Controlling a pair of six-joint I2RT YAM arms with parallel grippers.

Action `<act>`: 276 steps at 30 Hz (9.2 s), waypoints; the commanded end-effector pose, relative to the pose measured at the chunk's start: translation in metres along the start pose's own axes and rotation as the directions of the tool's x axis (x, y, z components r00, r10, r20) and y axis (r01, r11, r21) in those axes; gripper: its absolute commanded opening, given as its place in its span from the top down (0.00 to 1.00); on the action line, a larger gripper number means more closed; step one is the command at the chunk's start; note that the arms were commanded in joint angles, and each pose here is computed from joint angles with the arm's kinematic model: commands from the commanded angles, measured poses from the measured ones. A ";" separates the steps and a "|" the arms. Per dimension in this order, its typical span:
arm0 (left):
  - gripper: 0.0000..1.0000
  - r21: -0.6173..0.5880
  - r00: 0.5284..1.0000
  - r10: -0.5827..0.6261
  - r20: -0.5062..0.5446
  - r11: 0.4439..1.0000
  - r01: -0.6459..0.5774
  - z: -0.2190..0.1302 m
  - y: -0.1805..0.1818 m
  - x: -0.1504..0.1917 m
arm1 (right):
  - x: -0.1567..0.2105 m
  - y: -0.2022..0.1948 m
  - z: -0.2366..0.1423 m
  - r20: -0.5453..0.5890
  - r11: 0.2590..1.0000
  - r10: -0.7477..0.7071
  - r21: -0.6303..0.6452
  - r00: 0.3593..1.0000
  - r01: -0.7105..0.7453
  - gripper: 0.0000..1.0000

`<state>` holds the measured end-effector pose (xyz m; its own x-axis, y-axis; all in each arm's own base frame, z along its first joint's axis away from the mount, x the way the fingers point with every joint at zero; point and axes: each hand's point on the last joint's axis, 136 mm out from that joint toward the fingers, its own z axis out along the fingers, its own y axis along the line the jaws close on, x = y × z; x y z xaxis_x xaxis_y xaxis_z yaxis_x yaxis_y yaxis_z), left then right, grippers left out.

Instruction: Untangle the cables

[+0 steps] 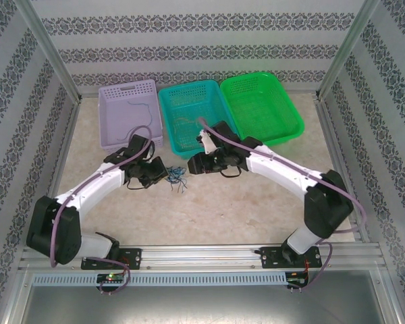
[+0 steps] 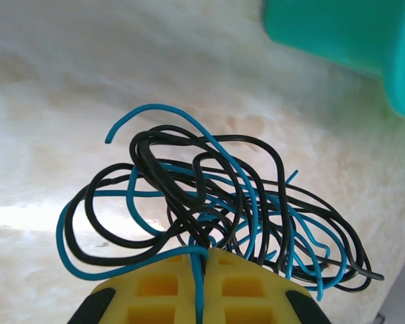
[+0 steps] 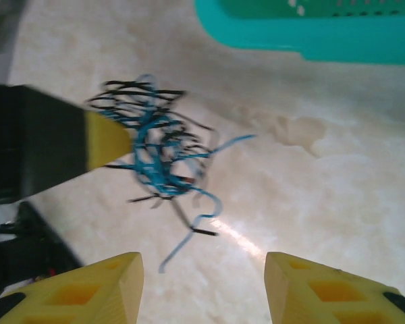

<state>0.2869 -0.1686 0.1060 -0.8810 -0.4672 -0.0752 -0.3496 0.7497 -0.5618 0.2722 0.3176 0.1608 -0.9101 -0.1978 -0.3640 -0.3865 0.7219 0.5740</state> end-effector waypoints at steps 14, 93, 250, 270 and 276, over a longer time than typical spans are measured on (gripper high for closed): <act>1.00 0.173 0.931 0.359 -0.061 0.923 -0.345 0.017 -0.087 0.035 | 0.035 -0.041 0.027 -0.083 0.983 0.147 0.120 0.986 -0.136 0.69; 1.00 0.198 0.648 0.728 0.224 0.617 -0.762 -0.034 -0.083 0.053 | -0.002 -0.058 -0.015 -0.003 0.549 0.805 -0.373 0.593 -0.748 1.00; 1.00 -0.350 0.944 -0.132 0.303 0.906 0.239 -0.021 0.153 -0.019 | 0.028 -0.208 -0.182 0.417 0.728 0.362 0.432 0.834 -0.533 1.00; 0.88 -0.390 0.959 -0.183 0.216 0.885 0.256 -0.007 0.159 -0.007 | 0.050 -0.189 -0.123 0.220 0.783 0.400 0.422 0.890 -0.457 1.00; 0.82 -0.302 0.956 -0.160 0.245 0.925 0.232 -0.020 0.129 -0.020 | 0.044 -0.184 -0.124 0.206 0.810 0.387 0.390 0.899 -0.438 1.00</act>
<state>0.2391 -0.0513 0.0244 -0.7221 -0.6784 -0.1356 -0.6415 0.7300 -0.2360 0.2863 0.0948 0.1256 -0.9327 0.2590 -0.2509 0.1633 0.9237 0.3466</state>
